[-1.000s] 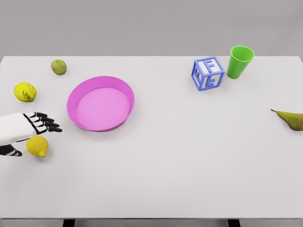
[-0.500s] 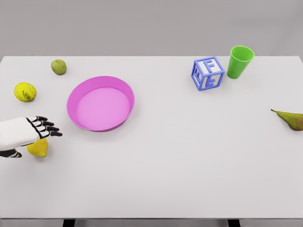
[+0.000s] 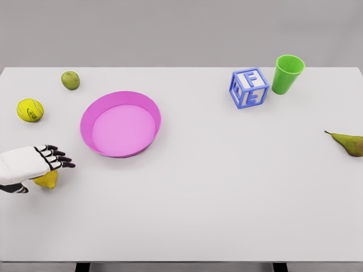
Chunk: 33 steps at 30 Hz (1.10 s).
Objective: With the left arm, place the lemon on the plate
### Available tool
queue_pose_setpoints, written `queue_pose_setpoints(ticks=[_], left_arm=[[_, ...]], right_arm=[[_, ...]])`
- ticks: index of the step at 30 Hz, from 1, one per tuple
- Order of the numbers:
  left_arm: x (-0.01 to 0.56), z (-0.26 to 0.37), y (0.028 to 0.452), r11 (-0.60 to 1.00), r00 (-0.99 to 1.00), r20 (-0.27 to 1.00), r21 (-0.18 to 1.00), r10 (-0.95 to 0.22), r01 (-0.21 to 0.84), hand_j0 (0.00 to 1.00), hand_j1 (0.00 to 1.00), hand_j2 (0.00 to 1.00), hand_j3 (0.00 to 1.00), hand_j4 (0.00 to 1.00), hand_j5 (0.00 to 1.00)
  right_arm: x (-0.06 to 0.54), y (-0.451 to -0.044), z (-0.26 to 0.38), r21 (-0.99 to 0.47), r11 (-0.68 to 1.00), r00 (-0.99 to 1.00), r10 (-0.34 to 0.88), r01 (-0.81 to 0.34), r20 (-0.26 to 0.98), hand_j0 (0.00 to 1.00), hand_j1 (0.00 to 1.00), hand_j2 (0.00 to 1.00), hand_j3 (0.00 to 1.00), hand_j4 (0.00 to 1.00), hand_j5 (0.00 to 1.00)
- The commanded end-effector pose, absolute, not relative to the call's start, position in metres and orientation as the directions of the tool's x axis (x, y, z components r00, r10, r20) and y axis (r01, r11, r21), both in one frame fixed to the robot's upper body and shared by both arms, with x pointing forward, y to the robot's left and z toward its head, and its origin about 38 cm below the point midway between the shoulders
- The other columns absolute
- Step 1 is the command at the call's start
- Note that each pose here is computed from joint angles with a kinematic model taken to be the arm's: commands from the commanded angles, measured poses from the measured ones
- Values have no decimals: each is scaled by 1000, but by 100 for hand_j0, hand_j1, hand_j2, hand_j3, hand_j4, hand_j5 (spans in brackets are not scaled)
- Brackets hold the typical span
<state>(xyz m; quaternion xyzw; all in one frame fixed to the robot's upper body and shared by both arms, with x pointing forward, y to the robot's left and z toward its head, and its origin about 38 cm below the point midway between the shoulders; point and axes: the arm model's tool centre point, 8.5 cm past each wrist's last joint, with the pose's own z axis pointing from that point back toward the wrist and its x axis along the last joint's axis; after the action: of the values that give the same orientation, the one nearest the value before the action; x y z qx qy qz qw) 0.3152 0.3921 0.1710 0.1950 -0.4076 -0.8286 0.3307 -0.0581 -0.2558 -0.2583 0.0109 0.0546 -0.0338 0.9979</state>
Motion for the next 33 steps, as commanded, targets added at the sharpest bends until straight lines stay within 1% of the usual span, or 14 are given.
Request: queue_pose_setpoints(ticks=[1, 8, 11, 14, 15, 16, 18, 23, 26, 29, 33], left_arm=[[315, 168, 393, -441, -700, -45, 805, -713, 397, 98, 98, 98, 98, 98, 98], [318, 163, 396, -421, -684, -33, 809, -729, 410, 96, 96, 96, 96, 96, 96], [318, 163, 396, -421, -684, -33, 809, -729, 410, 94, 94, 94, 94, 94, 94], [318, 163, 396, -420, -684, -32, 809, -729, 410, 86, 86, 86, 86, 86, 86], [318, 163, 396, -418, -684, -30, 811, -729, 409, 81, 81, 81, 81, 81, 81], [318, 163, 396, -418, -684, -30, 811, -729, 409, 79, 79, 79, 79, 79, 79], [318, 163, 396, -419, -684, -32, 810, -729, 409, 76, 76, 76, 76, 76, 76], [318, 163, 396, -419, -684, -32, 810, -729, 409, 76, 76, 76, 76, 76, 76], [318, 163, 395, -418, -685, -29, 810, -728, 410, 67, 67, 67, 67, 67, 67], [318, 163, 396, -417, -684, -29, 811, -729, 410, 61, 61, 61, 61, 61, 61], [318, 164, 396, -417, -684, -29, 811, -729, 410, 58, 58, 58, 58, 58, 58]], right_arm=[[-58, -256, -258, 18, 998, 992, -66, 68, -109, 100, 100, 100, 100, 100, 100], [-58, -256, -258, 18, 997, 992, -66, 68, -110, 100, 100, 100, 100, 100, 100], [-58, -256, -258, 18, 997, 992, -66, 68, -110, 100, 100, 100, 100, 100, 100], [-58, -256, -258, 18, 997, 992, -66, 68, -110, 100, 100, 100, 100, 100, 100], [-58, -256, -258, 18, 997, 992, -66, 68, -110, 100, 100, 100, 100, 100, 100], [-58, -256, -258, 18, 997, 992, -66, 68, -110, 100, 100, 100, 100, 100, 100], [-58, -256, -258, 18, 997, 992, -66, 68, -110, 100, 100, 100, 100, 100, 100], [-58, -256, -258, 18, 997, 992, -66, 68, -110, 100, 100, 100, 100, 100, 100], [-58, -256, -258, 18, 997, 992, -66, 68, -110, 100, 100, 100, 100, 100, 100], [-58, -256, -258, 18, 997, 992, -68, 70, -110, 100, 100, 100, 100, 100, 100], [-58, -256, -258, 18, 997, 992, -66, 68, -110, 100, 100, 100, 100, 100, 100]])
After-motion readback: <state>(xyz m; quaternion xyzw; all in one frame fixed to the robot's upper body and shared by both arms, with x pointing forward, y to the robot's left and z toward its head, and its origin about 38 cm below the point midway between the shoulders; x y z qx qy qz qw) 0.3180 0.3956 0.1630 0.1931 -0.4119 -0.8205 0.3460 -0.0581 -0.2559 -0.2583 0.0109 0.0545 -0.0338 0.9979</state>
